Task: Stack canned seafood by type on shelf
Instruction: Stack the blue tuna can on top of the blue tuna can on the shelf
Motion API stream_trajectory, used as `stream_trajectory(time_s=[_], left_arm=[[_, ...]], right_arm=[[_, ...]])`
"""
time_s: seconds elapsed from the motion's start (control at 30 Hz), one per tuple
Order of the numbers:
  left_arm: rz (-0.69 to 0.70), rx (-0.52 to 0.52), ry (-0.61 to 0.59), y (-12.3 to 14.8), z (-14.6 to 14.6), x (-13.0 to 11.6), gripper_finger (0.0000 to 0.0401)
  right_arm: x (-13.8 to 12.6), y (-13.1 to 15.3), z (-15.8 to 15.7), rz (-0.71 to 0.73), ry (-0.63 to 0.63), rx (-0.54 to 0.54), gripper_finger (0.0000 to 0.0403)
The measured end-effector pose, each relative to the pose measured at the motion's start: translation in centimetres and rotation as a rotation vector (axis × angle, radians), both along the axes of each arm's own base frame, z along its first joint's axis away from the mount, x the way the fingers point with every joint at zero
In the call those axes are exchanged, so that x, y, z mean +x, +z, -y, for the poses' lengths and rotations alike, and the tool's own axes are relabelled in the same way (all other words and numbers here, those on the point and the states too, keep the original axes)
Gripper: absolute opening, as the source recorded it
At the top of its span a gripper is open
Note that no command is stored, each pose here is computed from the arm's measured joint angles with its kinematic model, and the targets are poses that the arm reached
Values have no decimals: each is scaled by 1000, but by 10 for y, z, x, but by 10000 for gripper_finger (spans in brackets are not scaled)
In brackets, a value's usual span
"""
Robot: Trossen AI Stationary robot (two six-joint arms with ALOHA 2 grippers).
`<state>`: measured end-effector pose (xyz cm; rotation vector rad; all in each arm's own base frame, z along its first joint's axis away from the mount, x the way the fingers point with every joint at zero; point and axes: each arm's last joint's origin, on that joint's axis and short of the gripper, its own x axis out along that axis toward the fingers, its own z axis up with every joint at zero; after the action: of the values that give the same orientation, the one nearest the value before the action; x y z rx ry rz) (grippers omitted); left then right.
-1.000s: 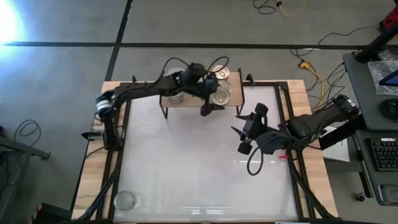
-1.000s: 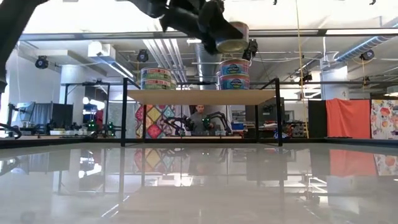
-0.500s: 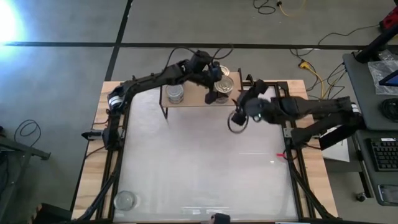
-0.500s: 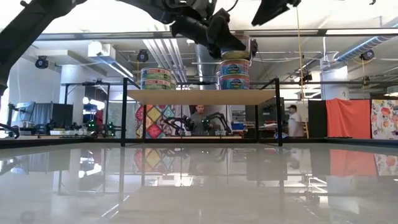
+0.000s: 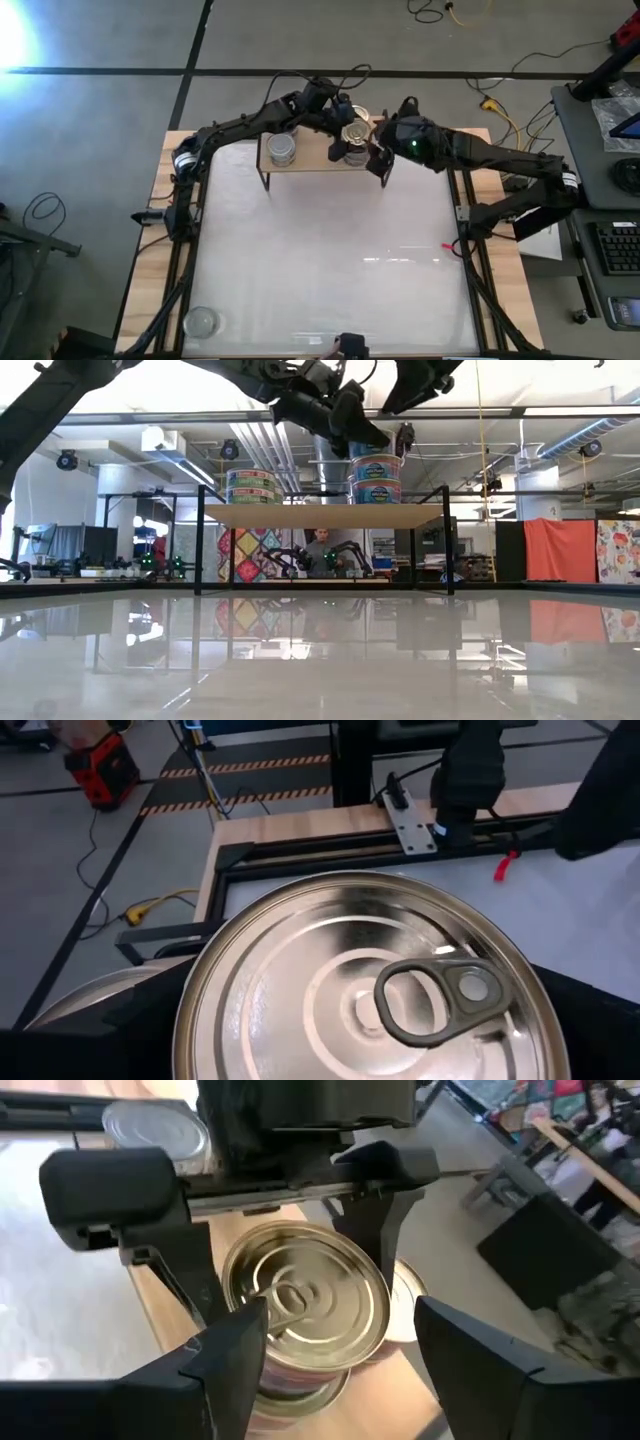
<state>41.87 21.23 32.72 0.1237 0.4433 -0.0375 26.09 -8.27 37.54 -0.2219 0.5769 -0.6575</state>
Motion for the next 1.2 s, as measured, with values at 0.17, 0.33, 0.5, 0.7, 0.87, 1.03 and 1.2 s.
stream_trajectory(time_s=[0.17, 0.33, 0.5, 0.7, 0.87, 1.03, 1.2], left_arm=[[0, 0, 5, 0, -2, -1, 396], [20, -17, -9, 1, 2, 2, 396], [30, -52, -45, -3, 11, 7, 396], [38, -54, -78, -2, 22, 12, 396], [27, -32, -43, -2, 23, 13, 396], [21, -18, -31, -5, 18, 12, 396], [22, 0, -32, -5, 18, 12, 396]], right_arm=[[-2, 2, 14, 46, 30, 45, 255], [-4, 3, 24, 90, 73, 85, 261], [-5, 5, 29, 111, 58, 76, 255], [1, -2, 31, 86, 55, 86, 250], [16, -20, 37, 15, 54, 111, 258], [24, -29, 41, -13, 42, 119, 265], [24, -29, 41, -12, 45, 119, 264]])
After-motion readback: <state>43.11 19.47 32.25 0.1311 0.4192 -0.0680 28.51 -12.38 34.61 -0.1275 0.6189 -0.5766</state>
